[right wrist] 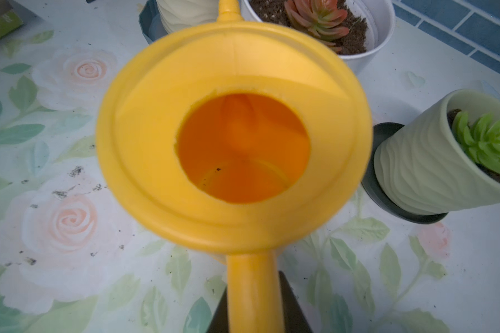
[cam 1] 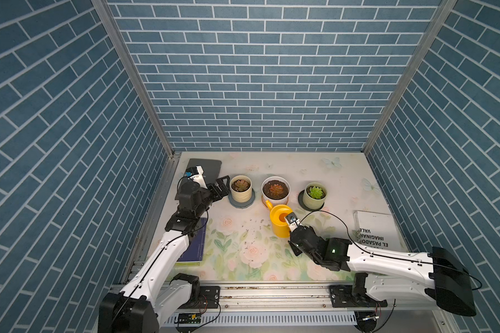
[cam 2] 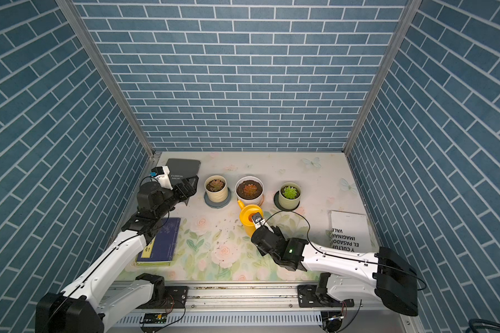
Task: Water the succulent around the soil edge
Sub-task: Place the watering can at the center of the board.
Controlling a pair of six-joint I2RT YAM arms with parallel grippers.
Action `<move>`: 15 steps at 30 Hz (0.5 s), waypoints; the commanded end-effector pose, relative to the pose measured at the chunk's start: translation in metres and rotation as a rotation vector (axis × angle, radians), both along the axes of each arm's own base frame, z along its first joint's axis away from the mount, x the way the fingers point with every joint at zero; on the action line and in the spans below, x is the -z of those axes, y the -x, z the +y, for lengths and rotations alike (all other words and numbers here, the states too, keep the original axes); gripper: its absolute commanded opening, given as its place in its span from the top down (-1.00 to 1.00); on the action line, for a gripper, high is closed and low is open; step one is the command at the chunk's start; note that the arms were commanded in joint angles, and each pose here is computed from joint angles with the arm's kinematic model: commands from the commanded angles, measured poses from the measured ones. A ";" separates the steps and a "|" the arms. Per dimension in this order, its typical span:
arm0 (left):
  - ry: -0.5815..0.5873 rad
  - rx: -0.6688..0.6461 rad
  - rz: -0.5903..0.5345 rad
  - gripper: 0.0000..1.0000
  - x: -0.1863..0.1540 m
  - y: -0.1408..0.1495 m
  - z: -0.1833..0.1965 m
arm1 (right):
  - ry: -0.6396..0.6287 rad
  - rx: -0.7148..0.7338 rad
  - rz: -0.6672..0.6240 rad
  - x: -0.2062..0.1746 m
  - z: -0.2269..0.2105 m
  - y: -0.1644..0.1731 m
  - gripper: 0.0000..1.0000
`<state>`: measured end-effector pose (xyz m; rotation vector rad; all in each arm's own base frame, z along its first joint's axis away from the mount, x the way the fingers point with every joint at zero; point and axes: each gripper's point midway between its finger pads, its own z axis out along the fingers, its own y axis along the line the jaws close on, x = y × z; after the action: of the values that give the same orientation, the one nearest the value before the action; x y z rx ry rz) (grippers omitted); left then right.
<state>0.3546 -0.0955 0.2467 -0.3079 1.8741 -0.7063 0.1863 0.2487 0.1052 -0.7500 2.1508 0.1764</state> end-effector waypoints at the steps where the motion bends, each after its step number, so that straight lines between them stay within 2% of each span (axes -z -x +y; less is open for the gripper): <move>1: -0.020 -0.009 -0.026 -1.00 -0.008 0.001 0.003 | -0.171 -0.003 -0.121 -0.030 0.012 -0.006 1.00; 7: -0.020 -0.017 -0.019 -1.00 -0.003 0.000 0.004 | -0.218 -0.112 -0.060 -0.006 0.005 0.020 1.00; 12: -0.021 -0.024 -0.012 -1.00 -0.002 -0.002 0.004 | -0.228 -0.099 -0.045 -0.002 -0.001 0.022 1.00; 15: -0.024 -0.032 -0.006 -1.00 -0.001 -0.003 0.005 | -0.186 -0.102 -0.019 0.005 0.000 0.023 0.90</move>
<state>0.3560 -0.0915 0.2463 -0.3242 1.8690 -0.6830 0.1629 0.2385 0.0904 -0.7582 2.0617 0.3802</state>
